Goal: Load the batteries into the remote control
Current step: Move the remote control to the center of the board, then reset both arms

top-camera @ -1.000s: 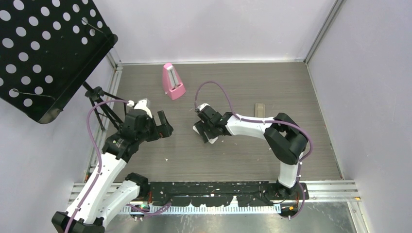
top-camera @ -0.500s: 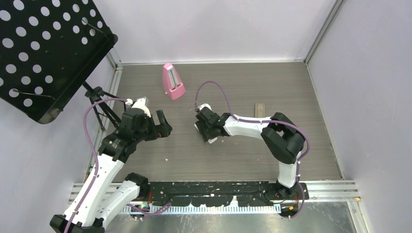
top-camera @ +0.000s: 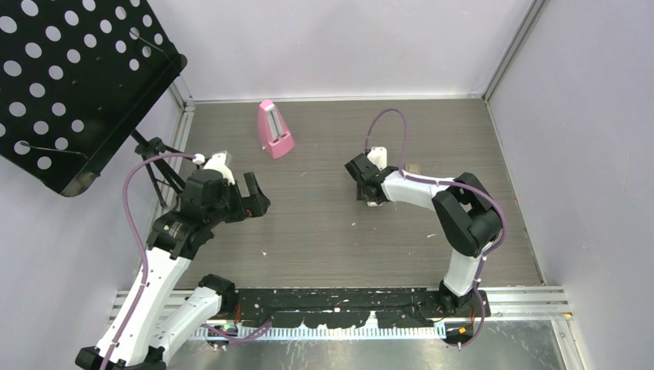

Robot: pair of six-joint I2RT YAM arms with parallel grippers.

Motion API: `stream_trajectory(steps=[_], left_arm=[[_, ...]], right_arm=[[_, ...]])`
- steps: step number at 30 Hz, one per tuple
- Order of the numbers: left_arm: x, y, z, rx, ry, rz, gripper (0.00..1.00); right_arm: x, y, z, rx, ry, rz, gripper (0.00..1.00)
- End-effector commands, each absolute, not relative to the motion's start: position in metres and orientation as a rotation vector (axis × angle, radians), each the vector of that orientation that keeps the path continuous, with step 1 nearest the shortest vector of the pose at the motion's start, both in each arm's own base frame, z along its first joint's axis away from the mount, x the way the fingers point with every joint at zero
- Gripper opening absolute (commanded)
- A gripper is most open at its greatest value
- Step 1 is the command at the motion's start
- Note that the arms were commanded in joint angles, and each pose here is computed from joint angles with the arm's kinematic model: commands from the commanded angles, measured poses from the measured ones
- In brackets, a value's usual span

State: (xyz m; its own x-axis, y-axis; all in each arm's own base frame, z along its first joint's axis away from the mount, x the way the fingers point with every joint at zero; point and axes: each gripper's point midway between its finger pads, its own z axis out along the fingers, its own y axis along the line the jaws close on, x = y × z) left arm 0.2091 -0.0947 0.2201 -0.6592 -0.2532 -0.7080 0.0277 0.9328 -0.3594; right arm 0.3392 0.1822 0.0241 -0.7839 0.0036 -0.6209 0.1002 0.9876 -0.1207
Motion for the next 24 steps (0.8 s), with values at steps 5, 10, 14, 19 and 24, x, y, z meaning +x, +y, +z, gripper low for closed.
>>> stream_trajectory(steps=[5, 10, 14, 19, 24], left_arm=[[0.201, -0.086, 0.25, -0.132, 2.199, -0.413, 0.98], [0.192, -0.08, 0.262, -0.138, 2.168, -0.406, 0.98], [0.178, -0.075, 0.274, -0.141, 2.138, -0.419, 0.98], [0.151, -0.06, 0.303, -0.125, 2.027, -0.42, 0.98], [0.128, -0.045, 0.335, -0.084, 1.879, -0.407, 0.98]], right_arm=[[0.34, 0.187, 0.046, 0.121, 2.419, -0.092, 0.83], [0.332, 0.18, 0.096, 0.15, 2.338, -0.003, 0.87], [0.31, 0.156, 0.151, 0.218, 2.231, 0.053, 0.87], [0.261, 0.09, 0.228, 0.335, 2.003, 0.074, 0.85], [0.213, 0.013, 0.29, 0.39, 1.747, -0.017, 0.9]])
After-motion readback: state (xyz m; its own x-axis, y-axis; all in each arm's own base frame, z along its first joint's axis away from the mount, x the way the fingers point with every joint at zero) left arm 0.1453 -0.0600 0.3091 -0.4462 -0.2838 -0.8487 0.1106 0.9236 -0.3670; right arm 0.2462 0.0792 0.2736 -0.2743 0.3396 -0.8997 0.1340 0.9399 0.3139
